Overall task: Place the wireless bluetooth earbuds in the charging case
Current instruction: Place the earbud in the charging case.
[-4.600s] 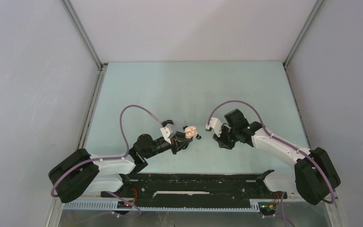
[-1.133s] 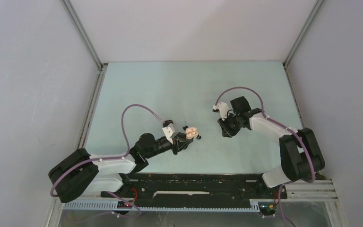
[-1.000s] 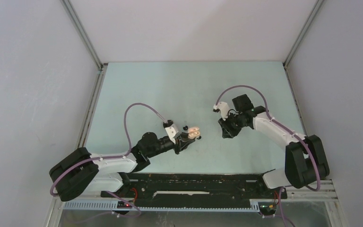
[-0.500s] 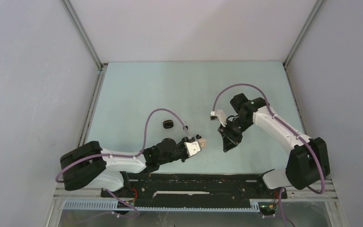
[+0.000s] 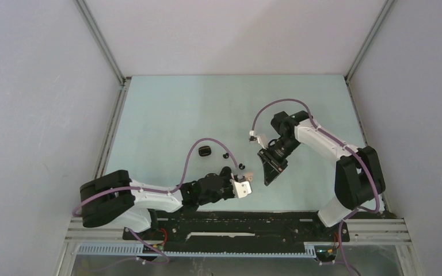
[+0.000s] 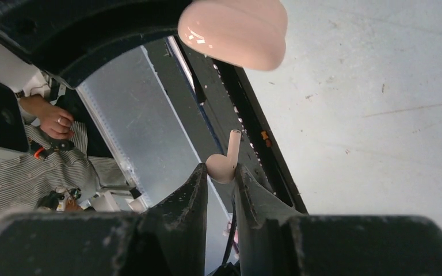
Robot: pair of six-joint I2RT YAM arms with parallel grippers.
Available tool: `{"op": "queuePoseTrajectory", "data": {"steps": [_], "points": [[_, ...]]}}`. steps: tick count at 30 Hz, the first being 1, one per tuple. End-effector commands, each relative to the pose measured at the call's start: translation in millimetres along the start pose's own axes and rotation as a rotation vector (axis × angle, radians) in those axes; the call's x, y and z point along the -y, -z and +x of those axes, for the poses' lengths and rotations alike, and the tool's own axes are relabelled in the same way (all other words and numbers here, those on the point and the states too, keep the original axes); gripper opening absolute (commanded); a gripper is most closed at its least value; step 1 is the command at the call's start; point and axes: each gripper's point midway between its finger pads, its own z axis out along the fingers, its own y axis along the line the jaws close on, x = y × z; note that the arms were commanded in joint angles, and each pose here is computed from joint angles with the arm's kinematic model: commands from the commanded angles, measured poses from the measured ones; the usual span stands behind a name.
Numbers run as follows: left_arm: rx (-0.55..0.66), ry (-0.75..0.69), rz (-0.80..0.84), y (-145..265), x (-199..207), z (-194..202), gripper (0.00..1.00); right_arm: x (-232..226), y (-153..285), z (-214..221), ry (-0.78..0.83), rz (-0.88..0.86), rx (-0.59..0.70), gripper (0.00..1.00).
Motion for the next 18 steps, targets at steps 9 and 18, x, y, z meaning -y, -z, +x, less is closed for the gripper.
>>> {"op": "queuePoseTrajectory", "data": {"steps": [9,18], "points": [[0.104,0.004,0.011,-3.8,0.0,-31.4,0.00,-6.9,-7.2,-25.4,-0.045,-0.003,-0.008,0.07],[0.136,0.025,0.021,-1.8,1.7,-38.2,0.00,-3.8,-15.8,-32.3,-0.048,0.006,-0.029,0.07]]}}
